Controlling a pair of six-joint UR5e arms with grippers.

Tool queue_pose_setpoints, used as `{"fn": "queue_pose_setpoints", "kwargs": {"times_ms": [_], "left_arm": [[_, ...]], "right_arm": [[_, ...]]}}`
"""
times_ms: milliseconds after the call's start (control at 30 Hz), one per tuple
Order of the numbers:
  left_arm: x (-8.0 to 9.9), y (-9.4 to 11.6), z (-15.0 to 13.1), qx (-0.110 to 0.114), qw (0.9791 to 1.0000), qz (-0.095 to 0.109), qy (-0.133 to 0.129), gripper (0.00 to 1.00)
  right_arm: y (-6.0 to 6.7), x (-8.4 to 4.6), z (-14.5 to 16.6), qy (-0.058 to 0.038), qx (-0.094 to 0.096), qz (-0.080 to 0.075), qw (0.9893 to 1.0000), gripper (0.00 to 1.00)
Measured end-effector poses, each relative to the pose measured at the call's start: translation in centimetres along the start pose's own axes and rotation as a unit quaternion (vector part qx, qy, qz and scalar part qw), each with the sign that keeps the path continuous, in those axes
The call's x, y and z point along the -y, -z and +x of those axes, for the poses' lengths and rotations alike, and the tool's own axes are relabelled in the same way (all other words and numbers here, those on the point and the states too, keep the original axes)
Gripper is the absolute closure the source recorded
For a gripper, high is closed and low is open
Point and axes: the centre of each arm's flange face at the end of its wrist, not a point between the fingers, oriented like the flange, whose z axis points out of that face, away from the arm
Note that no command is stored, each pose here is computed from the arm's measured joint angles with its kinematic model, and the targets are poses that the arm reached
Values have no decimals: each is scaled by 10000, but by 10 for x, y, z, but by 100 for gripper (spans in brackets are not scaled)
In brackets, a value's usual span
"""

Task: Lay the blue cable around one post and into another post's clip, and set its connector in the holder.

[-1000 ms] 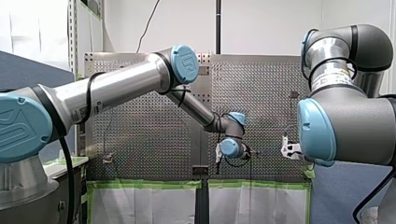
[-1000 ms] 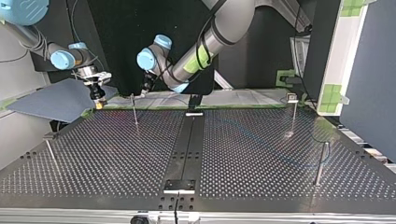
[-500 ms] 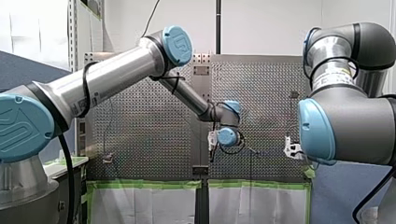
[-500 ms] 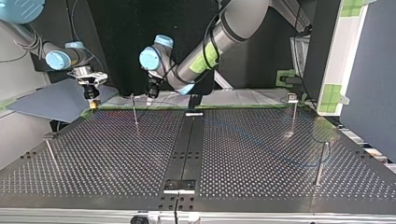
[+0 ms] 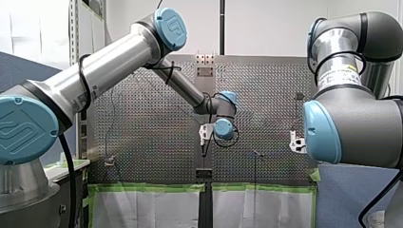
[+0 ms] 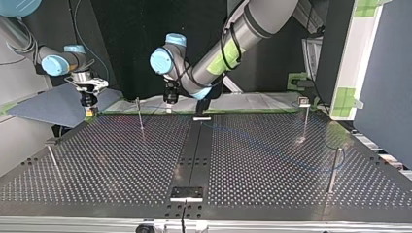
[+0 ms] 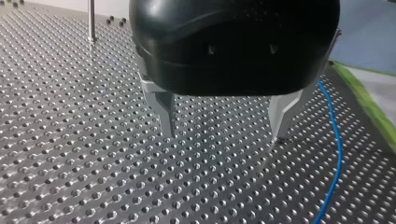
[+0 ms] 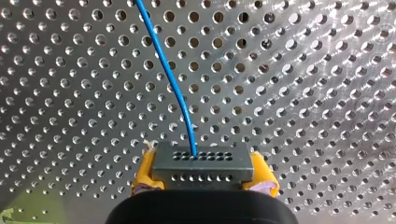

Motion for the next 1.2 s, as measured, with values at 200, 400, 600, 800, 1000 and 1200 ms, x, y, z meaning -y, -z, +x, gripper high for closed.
{"fn": "queue_pose_setpoints", "kwargs": {"times_ms": [200, 400, 600, 800, 1000, 1200], "left_arm": [[-15, 21, -13, -203, 9997, -107, -40, 0], [-27, 40, -27, -296, 9994, -183, -59, 0], [-35, 60, -41, -277, 9994, -196, -69, 0], [-45, 82, -55, -258, 9995, -199, 27, 0], [-54, 98, -70, -80, 9993, -179, 333, 0], [-64, 113, -83, 178, 9969, -308, 701, 0]], "right_arm": [[-1, 3, 0, -118, 4, 13, 9999, 100], [-2, 7, 0, -162, -12, 47, 9999, 100], [-2, 10, 0, -176, -7, 69, 9998, 100], [-3, 13, 0, -187, -12, 92, 9998, 100], [-4, 15, 0, -222, -18, 108, 9997, 100], [-4, 16, 1, -242, -31, 116, 9996, 100]]}}
